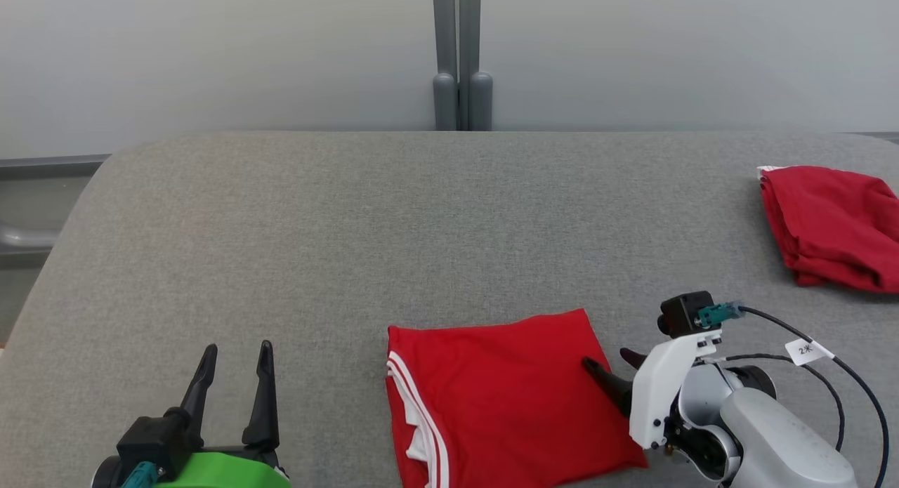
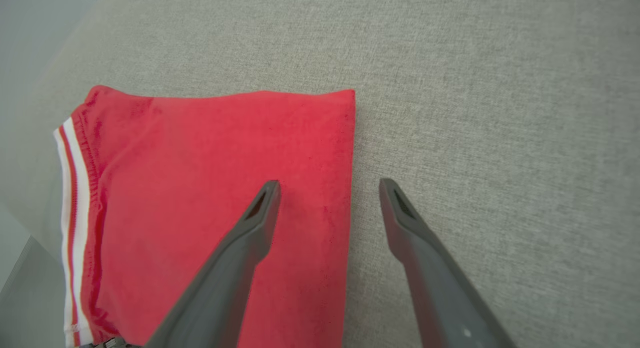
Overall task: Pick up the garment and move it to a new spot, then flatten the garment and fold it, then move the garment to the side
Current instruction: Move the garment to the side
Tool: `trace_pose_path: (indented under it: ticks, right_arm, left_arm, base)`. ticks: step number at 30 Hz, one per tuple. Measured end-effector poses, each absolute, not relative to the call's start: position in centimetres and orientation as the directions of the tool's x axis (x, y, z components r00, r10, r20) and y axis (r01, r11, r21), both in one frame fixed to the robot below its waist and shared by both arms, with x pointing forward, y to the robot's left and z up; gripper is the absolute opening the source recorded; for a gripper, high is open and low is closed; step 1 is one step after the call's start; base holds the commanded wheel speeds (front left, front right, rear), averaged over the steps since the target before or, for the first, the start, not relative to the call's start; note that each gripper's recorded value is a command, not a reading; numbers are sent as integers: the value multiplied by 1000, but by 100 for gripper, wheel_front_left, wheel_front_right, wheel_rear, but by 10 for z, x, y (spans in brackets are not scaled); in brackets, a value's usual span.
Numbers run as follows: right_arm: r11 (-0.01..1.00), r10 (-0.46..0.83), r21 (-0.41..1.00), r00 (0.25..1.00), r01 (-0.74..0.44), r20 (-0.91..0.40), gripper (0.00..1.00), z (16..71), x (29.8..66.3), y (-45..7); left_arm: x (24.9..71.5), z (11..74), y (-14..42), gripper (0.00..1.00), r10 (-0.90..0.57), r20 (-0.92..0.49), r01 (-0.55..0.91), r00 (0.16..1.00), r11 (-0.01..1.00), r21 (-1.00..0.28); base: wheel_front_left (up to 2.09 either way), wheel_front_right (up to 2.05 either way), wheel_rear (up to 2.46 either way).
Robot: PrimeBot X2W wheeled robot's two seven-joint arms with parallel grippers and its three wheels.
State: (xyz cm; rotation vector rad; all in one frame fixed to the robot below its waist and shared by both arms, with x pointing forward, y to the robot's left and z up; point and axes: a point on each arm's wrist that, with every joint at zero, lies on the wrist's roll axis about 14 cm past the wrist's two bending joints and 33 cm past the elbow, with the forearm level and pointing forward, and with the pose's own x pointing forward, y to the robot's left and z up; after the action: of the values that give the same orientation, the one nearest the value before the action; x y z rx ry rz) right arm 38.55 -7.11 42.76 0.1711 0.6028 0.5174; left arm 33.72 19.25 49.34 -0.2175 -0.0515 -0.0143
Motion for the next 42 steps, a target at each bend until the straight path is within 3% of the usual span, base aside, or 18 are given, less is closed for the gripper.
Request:
trace_pose_path:
  ticks: [6, 9, 10, 11, 12, 13, 22, 27, 42]
  right_arm:
    - [857, 514, 344, 590, -383, -623, 100, 394, 372, -60]
    - [853, 520, 356, 573, -381, -633, 100, 391, 372, -56]
    - [853, 521, 360, 574, -379, -631, 87, 391, 372, -56]
    - [852, 522, 358, 577, -381, -628, 48, 391, 373, -55]
    - [851, 524, 358, 589, -384, -615, 19, 394, 375, -55]
    - [851, 526, 357, 603, -386, -600, 0, 397, 378, -54]
    - [865, 499, 302, 756, -402, -424, 0, 440, 409, -69]
    - [896, 439, 245, 817, -369, -373, 0, 459, 423, -101]
    - [962, 236, 205, 928, -182, -288, 0, 483, 416, -194]
  left_arm:
    - [329, 487, 203, 100, 27, 31, -19, 999, 976, -219]
    - [328, 484, 205, 100, 35, 24, -29, 999, 974, -226]
    - [328, 484, 205, 100, 36, 22, -30, 999, 973, -228]
    - [329, 484, 205, 100, 36, 22, -30, 999, 973, -231]
    - [329, 484, 205, 100, 35, 22, -29, 999, 973, -231]
    - [330, 485, 205, 100, 34, 24, -27, 999, 973, -230]
    - [340, 490, 188, 100, -27, 42, 36, 999, 975, -221]
    - [354, 502, 156, 100, -129, 76, 143, 989, 966, -216]
    - [393, 516, 49, 100, -431, 120, 448, 894, 868, -214]
  base:
    - [0, 0, 0]
    - [0, 0, 0]
    - [0, 0, 0]
    - [0, 0, 0]
    - [0, 0, 0]
    - [0, 0, 0]
    - [0, 0, 0]
    - [0, 0, 0]
    - [0, 0, 0]
